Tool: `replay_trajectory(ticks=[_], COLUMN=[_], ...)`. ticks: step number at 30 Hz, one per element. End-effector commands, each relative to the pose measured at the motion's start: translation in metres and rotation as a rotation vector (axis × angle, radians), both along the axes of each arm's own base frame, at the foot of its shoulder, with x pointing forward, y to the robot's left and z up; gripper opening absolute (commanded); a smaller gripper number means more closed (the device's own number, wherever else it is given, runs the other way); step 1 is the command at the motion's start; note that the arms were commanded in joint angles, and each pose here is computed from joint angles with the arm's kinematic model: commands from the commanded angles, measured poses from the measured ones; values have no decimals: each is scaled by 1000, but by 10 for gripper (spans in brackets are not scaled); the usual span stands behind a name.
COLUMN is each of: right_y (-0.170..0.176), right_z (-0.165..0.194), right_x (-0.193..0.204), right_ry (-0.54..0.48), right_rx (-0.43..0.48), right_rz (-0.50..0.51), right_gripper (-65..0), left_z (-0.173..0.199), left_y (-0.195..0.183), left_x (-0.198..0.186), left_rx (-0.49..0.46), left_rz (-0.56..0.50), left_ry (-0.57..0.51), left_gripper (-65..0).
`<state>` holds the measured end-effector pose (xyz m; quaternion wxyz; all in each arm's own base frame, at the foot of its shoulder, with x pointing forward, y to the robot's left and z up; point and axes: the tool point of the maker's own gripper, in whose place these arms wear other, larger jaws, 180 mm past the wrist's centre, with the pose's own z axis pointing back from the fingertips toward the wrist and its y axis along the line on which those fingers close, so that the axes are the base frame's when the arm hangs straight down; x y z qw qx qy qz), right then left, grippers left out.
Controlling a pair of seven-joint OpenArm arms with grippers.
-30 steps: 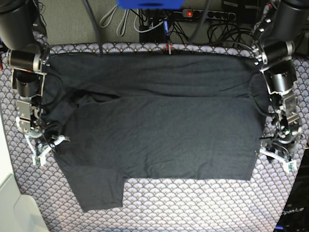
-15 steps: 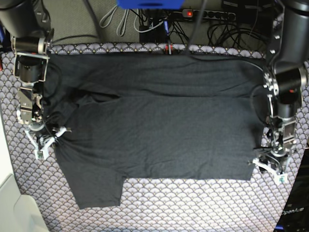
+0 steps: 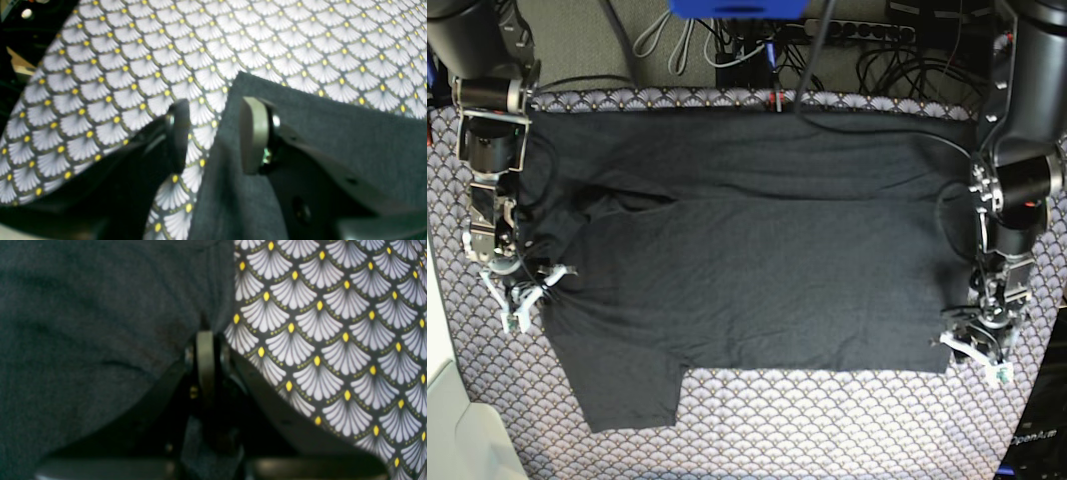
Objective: Fold the T-shirt properly
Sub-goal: 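Grasp the shirt's side edges near the hem with both grippers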
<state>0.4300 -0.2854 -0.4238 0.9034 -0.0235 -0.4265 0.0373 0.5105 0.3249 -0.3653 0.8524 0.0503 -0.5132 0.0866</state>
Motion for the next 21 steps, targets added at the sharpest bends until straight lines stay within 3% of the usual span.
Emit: replay_trajectory(ticks=[1, 4, 9, 21], right_y=[-9, -9, -9, -7], right_z=[13, 13, 8, 6], right_x=[8, 8, 4, 3], right_ry=[-24, -23, 17, 23], right_rx=[-16, -16, -17, -14], right_rz=[-4, -4, -7, -5], right_gripper=[-650, -650, -650, -650], left_z=[30, 21, -9, -18], left_y=[8, 1, 5, 4], left_x=[15, 12, -10, -17], left_rx=[13, 3, -97, -96], left_rz=[11, 5, 79, 79], left_ry=[-76, -64, -46, -31], left_gripper=[-404, -404, -403, -403])
